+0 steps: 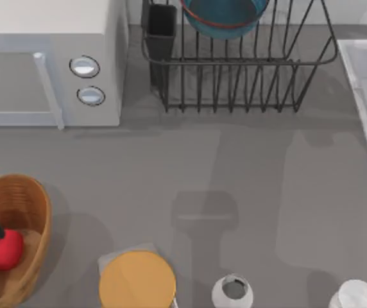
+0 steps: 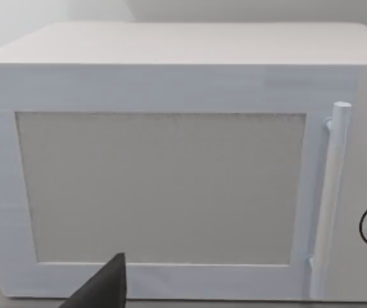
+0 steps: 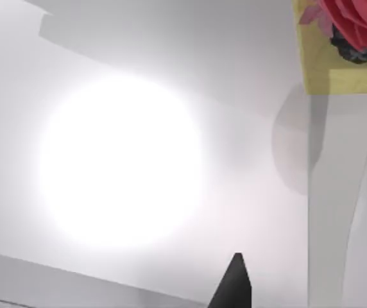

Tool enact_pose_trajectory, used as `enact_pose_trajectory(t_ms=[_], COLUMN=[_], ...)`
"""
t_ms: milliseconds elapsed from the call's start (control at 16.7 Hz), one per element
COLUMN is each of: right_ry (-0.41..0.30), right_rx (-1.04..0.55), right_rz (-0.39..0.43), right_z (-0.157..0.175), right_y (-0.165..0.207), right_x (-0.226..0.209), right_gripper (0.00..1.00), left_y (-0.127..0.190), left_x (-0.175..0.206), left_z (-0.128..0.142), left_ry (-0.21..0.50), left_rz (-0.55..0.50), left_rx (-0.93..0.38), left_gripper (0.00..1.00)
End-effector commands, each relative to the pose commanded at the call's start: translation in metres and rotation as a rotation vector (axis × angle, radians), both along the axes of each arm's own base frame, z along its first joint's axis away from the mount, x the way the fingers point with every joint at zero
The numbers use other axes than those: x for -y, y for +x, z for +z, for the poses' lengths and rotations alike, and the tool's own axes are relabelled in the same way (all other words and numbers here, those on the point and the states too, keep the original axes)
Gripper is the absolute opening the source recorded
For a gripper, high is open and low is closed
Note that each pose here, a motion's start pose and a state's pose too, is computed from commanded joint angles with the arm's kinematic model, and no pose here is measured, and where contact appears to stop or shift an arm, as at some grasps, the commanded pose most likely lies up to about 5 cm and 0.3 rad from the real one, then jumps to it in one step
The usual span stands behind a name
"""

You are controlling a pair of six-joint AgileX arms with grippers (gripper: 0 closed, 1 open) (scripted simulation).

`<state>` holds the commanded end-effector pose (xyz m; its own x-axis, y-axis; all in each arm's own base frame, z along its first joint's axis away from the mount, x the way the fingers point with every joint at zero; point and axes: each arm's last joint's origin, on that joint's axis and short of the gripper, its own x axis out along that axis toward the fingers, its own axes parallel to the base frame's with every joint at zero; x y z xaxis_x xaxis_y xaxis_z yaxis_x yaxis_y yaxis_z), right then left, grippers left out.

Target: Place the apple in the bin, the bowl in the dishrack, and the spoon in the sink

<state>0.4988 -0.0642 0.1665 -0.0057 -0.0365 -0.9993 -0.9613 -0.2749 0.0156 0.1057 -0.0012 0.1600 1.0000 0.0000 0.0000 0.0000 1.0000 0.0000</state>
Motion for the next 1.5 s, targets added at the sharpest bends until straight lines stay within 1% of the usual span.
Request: enact_pose_trajectory(t_ms=[180, 480, 1260, 1320, 1500], right_ry=[-0.002, -0.003, -0.003, -0.003, -0.003], right_rx=[0.015, 0.019, 0.019, 0.019, 0.019], right_rz=[-0.005, -0.005, -0.005, -0.005, -0.005], right_z=[-0.0111, -0.012, -0.012, -0.012, -0.012], right_y=[-0.0009, -0.0011, -0.0011, -0.0011, -0.0011], right_x=[0.0013, 0.0013, 0.0013, 0.0013, 0.0013], right_gripper=[0.0, 0.0, 0.98, 1.0, 1.0], left_y=[0.0, 0.0, 0.0, 0.0, 0.0], left_x=[0.0, 0.0, 0.0, 0.0, 0.0], left_z=[0.0, 0.0, 0.0, 0.0, 0.0], left_ry=[0.0, 0.0, 0.0, 0.0, 0.0], left_rz=[0.0, 0.0, 0.0, 0.0, 0.0], left_rx=[0.0, 0.0, 0.0, 0.0, 0.0], left_gripper=[1.0, 1.0, 1.0, 1.0, 1.0])
